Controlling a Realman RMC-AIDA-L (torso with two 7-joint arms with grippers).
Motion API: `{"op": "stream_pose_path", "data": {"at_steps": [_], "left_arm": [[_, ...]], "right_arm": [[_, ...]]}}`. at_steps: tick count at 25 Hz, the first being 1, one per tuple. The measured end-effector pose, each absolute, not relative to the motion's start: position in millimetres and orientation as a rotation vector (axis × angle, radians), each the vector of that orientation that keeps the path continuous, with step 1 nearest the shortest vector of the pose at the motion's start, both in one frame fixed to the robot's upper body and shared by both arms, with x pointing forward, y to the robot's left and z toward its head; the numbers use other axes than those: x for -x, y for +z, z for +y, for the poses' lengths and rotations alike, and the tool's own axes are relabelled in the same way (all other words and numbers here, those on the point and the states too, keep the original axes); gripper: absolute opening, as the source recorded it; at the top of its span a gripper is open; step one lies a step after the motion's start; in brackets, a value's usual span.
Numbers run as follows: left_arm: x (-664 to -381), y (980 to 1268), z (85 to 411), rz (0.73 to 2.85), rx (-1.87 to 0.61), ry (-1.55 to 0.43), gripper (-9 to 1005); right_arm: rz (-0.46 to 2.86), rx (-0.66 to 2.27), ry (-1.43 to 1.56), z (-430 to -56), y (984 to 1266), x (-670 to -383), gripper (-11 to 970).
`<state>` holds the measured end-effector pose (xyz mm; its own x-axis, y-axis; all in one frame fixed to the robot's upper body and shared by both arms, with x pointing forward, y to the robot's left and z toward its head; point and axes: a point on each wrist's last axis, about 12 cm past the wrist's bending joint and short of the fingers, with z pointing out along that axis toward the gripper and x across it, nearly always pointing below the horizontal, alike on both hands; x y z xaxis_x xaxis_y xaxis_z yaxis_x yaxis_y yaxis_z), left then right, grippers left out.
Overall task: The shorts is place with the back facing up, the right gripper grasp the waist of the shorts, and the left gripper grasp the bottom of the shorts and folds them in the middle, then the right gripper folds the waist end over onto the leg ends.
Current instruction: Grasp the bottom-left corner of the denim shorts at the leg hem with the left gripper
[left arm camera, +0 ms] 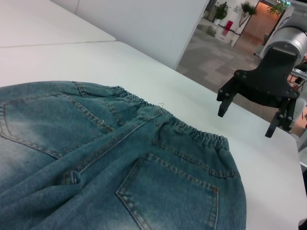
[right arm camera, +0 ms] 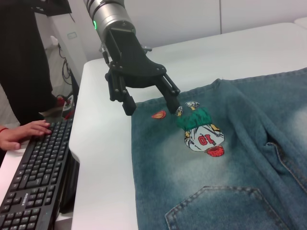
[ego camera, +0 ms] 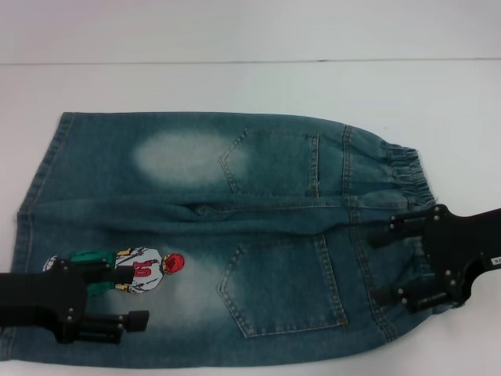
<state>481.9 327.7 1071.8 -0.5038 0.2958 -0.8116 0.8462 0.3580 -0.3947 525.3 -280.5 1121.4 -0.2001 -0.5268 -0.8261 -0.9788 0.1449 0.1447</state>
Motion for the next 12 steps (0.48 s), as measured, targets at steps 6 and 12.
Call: {"op": "stream_pose_path", "data": {"at_steps": [6,12], "left_arm": [[-482.1,1071.9,327.4,1.985,-0.989,-1.110,884],[-482.3,1071.4,328.2,1.990,-0.985,-1.103,884]], "right_arm": [[1.808,1.450,0.942,-279.3,1121.5,-525.7,836],[1.808,1.470,0.948,-277.3,1120.4,-524.8,836]]}}
